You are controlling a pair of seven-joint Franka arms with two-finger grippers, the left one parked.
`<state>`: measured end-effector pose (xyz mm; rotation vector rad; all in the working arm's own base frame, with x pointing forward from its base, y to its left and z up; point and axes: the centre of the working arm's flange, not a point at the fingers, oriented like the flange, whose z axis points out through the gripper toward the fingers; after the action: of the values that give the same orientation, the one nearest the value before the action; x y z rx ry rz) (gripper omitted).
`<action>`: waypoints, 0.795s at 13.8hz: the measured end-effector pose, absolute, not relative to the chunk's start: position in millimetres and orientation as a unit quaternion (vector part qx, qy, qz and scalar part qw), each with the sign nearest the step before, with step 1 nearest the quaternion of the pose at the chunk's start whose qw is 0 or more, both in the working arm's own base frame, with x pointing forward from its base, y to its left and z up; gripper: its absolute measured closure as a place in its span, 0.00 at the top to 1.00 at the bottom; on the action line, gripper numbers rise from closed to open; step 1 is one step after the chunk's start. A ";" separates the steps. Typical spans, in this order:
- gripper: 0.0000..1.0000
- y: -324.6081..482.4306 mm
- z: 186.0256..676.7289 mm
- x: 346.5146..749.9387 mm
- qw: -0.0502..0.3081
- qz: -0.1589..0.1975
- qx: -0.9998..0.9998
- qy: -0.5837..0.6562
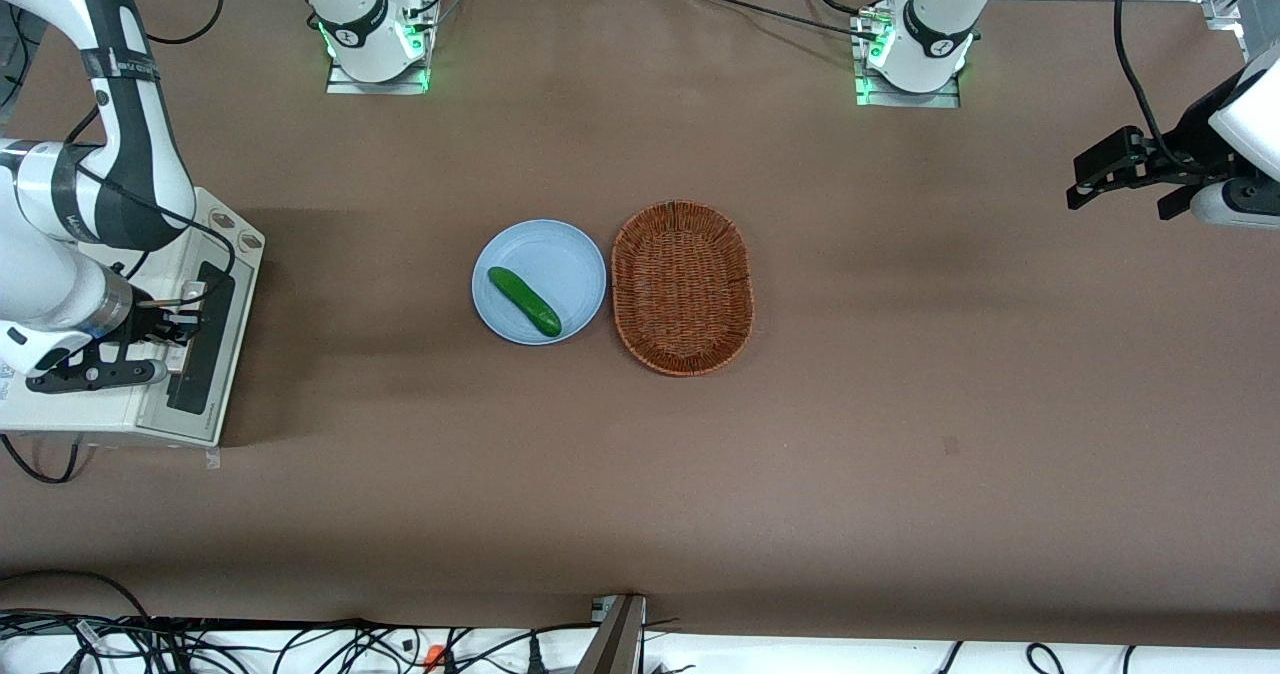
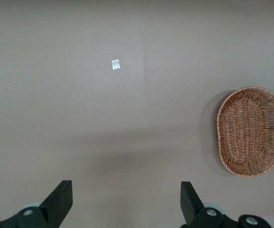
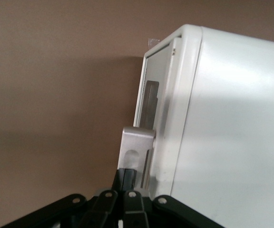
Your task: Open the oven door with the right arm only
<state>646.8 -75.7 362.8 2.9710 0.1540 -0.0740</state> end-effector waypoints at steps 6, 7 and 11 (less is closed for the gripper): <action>0.01 1.9 323.3 651.0 0.071 -0.020 0.997 -0.016; 0.01 17.3 307.0 652.2 0.068 -0.021 0.997 -0.031; 0.01 60.6 257.0 655.9 0.039 -0.019 0.994 -0.095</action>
<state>655.9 60.6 257.0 3.0488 -0.2921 -0.0586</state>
